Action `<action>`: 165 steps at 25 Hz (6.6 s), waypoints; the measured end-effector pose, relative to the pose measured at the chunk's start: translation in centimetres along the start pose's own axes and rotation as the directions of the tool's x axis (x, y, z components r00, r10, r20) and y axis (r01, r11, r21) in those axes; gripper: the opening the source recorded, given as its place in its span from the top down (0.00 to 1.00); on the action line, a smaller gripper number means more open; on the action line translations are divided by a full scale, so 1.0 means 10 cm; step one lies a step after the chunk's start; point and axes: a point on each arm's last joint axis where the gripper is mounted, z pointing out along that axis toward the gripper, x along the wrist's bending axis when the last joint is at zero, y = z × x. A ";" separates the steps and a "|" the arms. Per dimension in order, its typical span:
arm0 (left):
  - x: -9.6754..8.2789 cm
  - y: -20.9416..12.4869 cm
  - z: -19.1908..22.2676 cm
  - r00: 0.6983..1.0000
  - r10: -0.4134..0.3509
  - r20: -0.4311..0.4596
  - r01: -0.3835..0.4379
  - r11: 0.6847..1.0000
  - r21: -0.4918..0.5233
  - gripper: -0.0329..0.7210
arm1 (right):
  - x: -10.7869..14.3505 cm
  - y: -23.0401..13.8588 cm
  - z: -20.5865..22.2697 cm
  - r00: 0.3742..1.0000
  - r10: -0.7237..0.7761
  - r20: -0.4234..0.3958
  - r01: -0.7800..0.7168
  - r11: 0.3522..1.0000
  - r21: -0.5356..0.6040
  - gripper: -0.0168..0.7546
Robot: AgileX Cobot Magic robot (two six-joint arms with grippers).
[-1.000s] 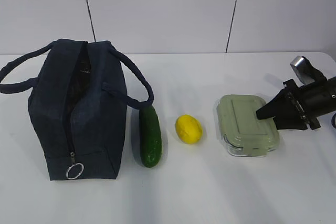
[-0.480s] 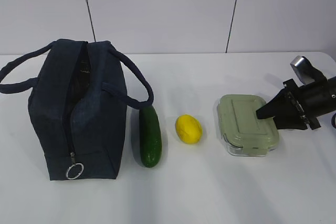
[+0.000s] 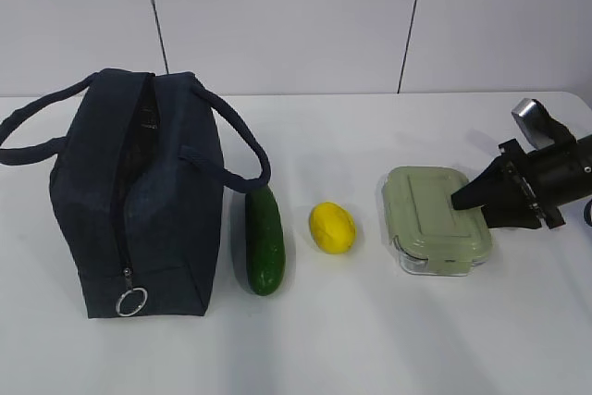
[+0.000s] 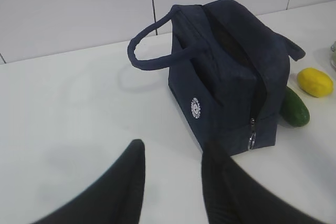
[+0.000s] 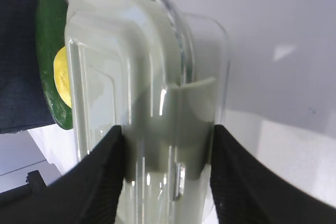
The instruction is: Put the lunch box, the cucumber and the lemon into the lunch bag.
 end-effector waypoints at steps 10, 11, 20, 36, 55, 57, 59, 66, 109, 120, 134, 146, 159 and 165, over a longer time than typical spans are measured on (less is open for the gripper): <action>0.00 0.00 0.00 1.000 0.000 0.000 0.000 1.000 0.000 0.61 | 0.00 0.00 0.00 1.000 0.002 0.001 -0.002 1.000 -0.003 0.53; 0.00 0.00 0.00 1.000 0.000 0.000 0.000 1.000 0.000 0.61 | 0.00 0.00 0.00 1.000 0.002 0.001 -0.002 1.000 -0.003 0.53; 0.00 0.00 0.00 1.000 0.000 0.000 0.000 1.000 0.000 0.61 | 0.03 0.01 -0.04 1.000 -0.005 0.021 0.006 1.000 -0.018 0.53; 0.00 0.00 0.00 1.000 0.000 0.000 0.000 1.000 0.000 0.61 | 0.09 0.02 -0.08 0.999 0.034 0.032 -0.033 0.999 -0.035 0.53; 0.00 0.00 0.00 1.000 0.000 0.000 0.000 1.000 0.000 0.61 | 0.28 0.05 -0.17 0.998 0.053 0.025 -0.051 0.996 -0.074 0.53; 0.00 0.00 0.00 1.000 0.000 0.000 0.000 1.000 0.000 0.61 | 0.31 0.05 -0.13 0.999 0.044 0.024 -0.042 0.997 -0.063 0.53; 0.00 0.00 0.00 1.000 0.000 0.000 0.000 1.000 0.000 0.61 | 0.35 0.05 -0.07 0.999 0.034 0.022 -0.033 0.998 -0.048 0.53; 0.00 0.00 0.00 1.000 0.000 0.000 0.000 1.000 0.000 0.61 | 0.53 0.05 -0.11 1.000 0.003 0.022 -0.002 0.998 -0.057 0.53; -0.06 0.63 0.55 0.917 -0.376 0.136 0.352 0.921 0.168 0.34 | 1.03 0.01 -0.31 1.000 0.003 -0.006 -0.003 0.994 -0.110 0.53; 0.01 0.72 1.36 0.852 -0.519 0.064 0.471 0.815 0.338 0.34 | 1.15 0.00 -0.32 1.000 -0.022 -0.013 0.020 0.993 -0.116 0.53; 0.12 0.93 2.28 0.835 -0.547 0.066 0.476 0.776 0.413 0.34 | 1.23 -0.02 -0.25 0.999 -0.039 -0.023 0.036 0.995 -0.097 0.53; 0.47 0.86 2.96 0.761 -0.640 0.108 0.467 0.656 0.593 0.34 | 1.24 -0.02 -0.25 0.999 -0.040 -0.024 0.037 0.994 -0.099 0.53; 0.49 0.59 3.30 0.711 -0.694 0.115 0.479 0.597 0.643 0.35 | 1.25 -0.02 -0.25 0.999 -0.039 -0.024 0.036 0.994 -0.100 0.53; 0.48 0.52 3.36 0.692 -0.713 0.115 0.482 0.574 0.661 0.49 | 1.25 -0.02 -0.26 0.999 -0.037 -0.026 0.034 0.994 -0.102 0.53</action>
